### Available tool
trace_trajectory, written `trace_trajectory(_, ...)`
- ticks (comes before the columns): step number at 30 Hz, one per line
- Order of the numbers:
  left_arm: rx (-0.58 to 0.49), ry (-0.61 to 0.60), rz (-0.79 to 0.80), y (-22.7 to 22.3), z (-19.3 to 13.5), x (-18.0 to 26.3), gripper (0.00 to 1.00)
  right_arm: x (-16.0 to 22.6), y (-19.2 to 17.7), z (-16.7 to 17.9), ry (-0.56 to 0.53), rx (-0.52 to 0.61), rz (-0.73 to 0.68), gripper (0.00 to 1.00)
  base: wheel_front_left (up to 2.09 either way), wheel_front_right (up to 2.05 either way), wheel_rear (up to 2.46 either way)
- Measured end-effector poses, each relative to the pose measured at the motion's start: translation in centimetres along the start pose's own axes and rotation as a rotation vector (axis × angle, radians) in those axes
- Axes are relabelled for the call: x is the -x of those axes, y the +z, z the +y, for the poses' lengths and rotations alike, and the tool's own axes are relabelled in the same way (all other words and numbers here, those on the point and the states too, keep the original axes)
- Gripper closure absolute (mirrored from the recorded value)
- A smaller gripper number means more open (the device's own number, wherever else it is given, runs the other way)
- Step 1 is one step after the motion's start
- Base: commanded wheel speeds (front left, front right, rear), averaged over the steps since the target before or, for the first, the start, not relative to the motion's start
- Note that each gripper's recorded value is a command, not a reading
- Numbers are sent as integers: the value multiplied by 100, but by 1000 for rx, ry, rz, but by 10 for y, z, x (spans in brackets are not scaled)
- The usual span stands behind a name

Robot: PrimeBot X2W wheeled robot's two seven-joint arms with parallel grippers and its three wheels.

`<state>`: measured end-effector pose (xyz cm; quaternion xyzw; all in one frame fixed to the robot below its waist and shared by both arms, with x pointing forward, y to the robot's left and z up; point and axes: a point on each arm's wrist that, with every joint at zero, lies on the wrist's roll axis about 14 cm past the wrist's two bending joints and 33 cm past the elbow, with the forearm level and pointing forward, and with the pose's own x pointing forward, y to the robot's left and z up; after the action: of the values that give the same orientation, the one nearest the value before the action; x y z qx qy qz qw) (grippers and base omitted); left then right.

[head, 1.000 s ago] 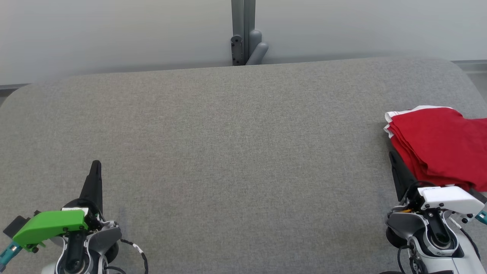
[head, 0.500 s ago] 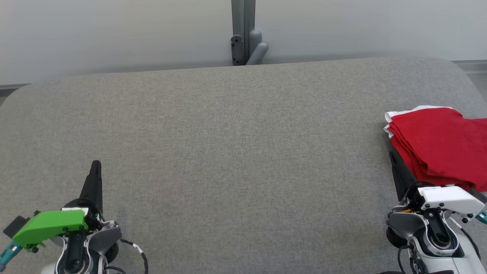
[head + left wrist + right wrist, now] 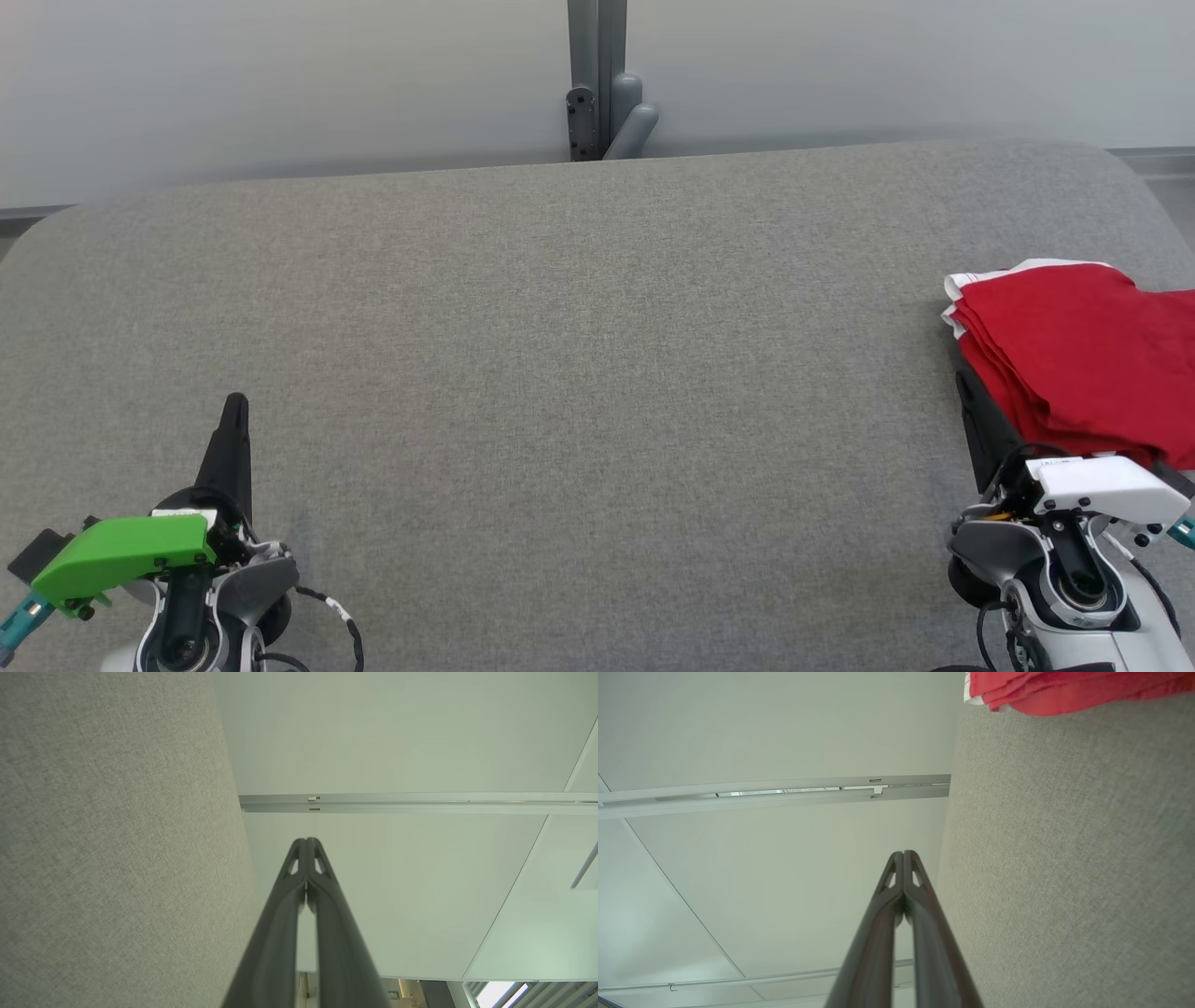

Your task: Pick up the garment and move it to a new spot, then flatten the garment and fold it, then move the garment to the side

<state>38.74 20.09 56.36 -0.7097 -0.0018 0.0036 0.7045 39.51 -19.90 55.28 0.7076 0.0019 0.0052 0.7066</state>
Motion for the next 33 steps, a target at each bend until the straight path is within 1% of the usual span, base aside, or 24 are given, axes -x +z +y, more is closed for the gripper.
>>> trace_trajectory(33, 0, 0, 0, 0, 0, 0, 100, 0, -1, 0, 1, -1, 1, 100, 0, 0, 0)
